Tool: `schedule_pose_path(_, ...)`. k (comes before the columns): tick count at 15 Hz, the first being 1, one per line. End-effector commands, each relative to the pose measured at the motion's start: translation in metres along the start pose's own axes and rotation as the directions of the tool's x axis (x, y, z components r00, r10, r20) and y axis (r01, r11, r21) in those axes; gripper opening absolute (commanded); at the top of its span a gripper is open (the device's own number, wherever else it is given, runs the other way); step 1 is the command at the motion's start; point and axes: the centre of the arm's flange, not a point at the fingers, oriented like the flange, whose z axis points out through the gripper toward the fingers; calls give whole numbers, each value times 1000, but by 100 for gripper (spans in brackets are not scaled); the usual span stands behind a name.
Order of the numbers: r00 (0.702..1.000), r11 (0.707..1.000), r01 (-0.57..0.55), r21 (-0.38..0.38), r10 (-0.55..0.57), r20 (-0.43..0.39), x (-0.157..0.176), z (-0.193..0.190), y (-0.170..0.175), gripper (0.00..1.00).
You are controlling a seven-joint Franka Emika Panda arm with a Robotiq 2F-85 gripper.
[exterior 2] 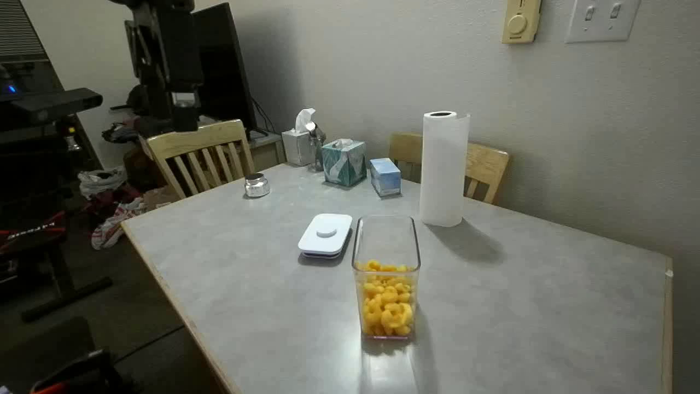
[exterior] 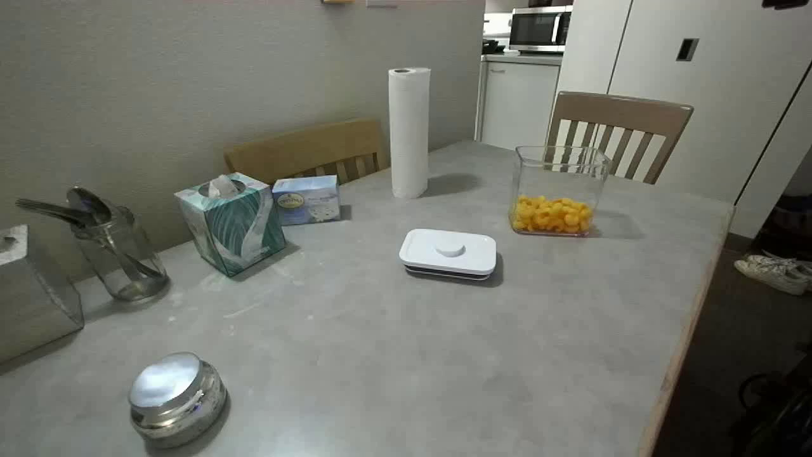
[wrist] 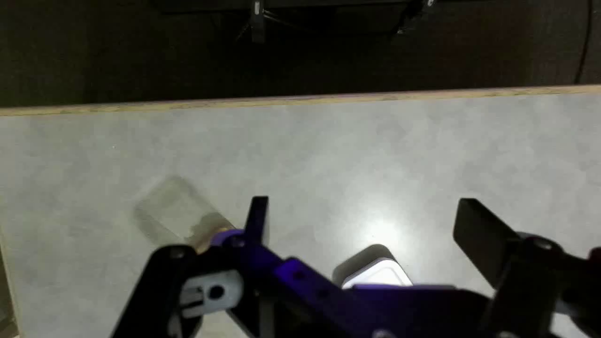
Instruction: Use the lid to close the container
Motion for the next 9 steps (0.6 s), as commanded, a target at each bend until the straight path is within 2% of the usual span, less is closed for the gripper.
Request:
schedule_pose_path(1,1000,1000,0,0,0,0,0,0,0,100)
schedule_pose_path(5,995,1000,15,10,-14,-98,19,3,4,100)
schedule_pose_path(9,979,997,75,-2,-74,-192,60,11,12,100)
